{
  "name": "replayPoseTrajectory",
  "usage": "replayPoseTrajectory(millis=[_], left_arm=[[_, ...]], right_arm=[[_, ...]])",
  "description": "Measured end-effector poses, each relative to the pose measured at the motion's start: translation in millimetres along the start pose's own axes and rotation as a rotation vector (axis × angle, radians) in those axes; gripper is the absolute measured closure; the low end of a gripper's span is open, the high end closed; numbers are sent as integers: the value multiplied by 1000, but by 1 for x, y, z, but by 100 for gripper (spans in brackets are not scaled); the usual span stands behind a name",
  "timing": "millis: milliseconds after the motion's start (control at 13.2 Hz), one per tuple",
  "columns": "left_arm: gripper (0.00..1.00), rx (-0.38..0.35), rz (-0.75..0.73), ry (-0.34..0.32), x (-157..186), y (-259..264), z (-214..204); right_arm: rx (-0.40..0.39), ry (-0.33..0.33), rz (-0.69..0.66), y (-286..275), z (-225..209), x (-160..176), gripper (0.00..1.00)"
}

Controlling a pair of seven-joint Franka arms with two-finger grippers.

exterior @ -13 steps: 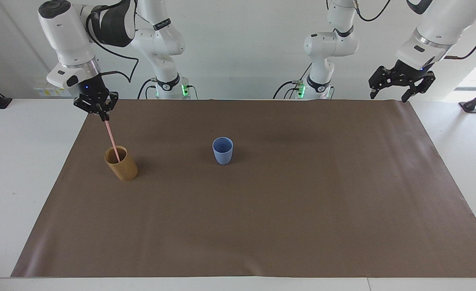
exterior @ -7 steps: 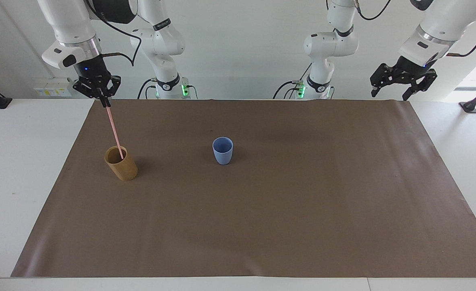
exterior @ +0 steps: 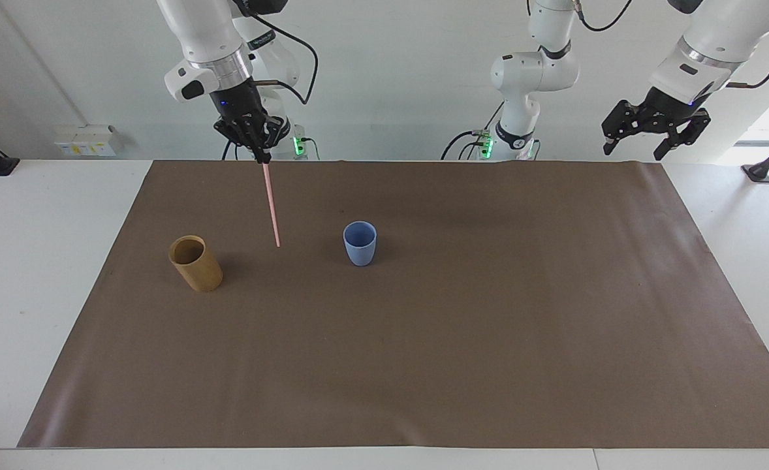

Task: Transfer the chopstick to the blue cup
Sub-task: 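Carry the pink stick with the right gripper over the blue cup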

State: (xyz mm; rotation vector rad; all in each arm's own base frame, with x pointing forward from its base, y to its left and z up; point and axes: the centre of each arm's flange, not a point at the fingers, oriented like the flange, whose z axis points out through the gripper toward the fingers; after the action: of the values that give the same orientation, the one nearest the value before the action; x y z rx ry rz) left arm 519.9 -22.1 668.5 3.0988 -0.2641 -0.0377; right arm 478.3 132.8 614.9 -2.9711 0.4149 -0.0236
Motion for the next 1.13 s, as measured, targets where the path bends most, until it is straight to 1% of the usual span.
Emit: replayPoseTrajectory(millis=[151, 227, 453, 604, 756, 907, 1133], left_arm=[[0, 0, -5, 2, -1, -3, -1], [0, 0, -5, 1, -1, -2, -1], [0, 0, -5, 1, -1, -2, -1], [0, 0, -5, 1, -2, -2, -1], [0, 0, -5, 1, -2, -2, -1], [0, 0, -5, 1, -2, -2, -1], [0, 0, -5, 1, -2, -2, -1]], right_arm=[[47, -27, 74, -40, 12, -17, 92], [82, -56, 116, -55, 17, -23, 92], [121, -128, 151, -74, 33, -29, 92], [118, -170, 138, -84, 49, -31, 92], [102, -198, 134, -88, 65, -31, 92], [84, -223, 134, -85, 80, -31, 92], [72, -249, 99, -82, 97, -29, 92]])
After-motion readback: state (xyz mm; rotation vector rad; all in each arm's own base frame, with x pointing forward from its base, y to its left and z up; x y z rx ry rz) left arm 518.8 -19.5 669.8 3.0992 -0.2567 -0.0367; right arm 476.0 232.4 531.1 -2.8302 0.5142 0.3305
